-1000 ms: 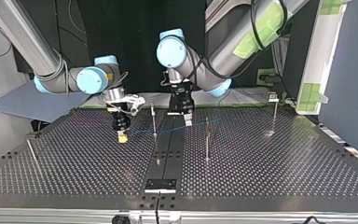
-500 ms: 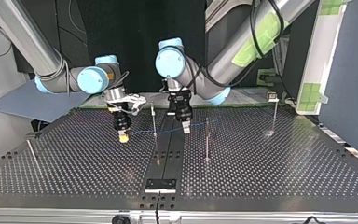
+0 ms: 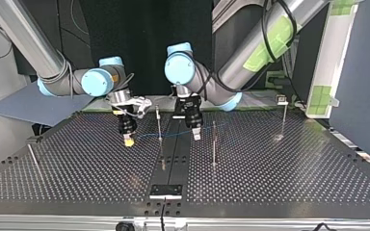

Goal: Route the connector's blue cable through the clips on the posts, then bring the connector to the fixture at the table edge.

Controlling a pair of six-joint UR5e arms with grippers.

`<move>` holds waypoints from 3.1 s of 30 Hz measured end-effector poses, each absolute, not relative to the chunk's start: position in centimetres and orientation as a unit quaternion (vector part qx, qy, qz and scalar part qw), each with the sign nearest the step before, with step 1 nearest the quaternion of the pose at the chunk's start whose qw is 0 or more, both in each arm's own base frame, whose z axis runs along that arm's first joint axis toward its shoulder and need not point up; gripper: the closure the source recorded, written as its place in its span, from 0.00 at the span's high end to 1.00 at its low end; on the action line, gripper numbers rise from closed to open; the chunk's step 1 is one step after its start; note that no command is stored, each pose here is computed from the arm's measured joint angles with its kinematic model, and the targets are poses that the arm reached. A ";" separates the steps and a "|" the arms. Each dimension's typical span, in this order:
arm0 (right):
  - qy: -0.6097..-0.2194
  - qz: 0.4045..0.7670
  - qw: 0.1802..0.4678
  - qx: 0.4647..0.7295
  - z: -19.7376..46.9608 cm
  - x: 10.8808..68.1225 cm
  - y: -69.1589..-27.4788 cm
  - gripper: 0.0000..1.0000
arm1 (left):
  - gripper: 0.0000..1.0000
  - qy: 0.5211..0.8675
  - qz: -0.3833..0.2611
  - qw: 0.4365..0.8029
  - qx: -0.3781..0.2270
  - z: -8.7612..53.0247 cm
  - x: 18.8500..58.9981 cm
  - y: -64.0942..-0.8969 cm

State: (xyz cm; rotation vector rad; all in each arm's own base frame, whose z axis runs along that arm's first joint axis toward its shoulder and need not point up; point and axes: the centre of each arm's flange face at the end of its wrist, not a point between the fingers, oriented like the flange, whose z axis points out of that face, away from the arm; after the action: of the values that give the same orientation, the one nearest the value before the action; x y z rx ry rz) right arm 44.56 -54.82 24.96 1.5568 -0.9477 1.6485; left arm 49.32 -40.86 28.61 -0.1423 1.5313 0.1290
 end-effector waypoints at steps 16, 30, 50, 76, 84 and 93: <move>-0.373 0.617 0.326 0.612 24.4 44.3 -54.4 0.00 | 1.00 0.686 0.072 0.721 -0.065 28.8 50.0 -40.3; -0.375 0.614 0.323 0.615 24.3 44.3 -54.3 0.00 | 0.86 0.683 0.066 0.726 -0.050 28.9 49.8 -41.0; -0.376 0.613 0.325 0.614 24.3 44.0 -54.4 0.00 | 0.00 0.681 0.080 0.726 -0.045 29.0 49.6 -41.2; -0.382 0.598 0.320 0.627 23.8 44.0 -53.8 0.00 | 0.00 0.713 0.062 0.699 0.008 26.3 47.5 -41.6; -0.387 0.590 0.318 0.634 22.2 43.6 -53.0 0.00 | 0.00 0.715 0.047 0.697 0.012 24.1 46.6 -41.2; -0.384 0.587 0.316 0.638 21.9 43.8 -52.5 0.00 | 0.00 0.719 0.042 0.693 0.014 22.8 45.7 -40.9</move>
State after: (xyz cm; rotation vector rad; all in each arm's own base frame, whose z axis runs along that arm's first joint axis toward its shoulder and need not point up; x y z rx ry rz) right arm 43.76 -52.48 21.89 1.6810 -1.0117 1.5456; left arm 45.65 -40.91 22.76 0.0313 1.6060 0.0947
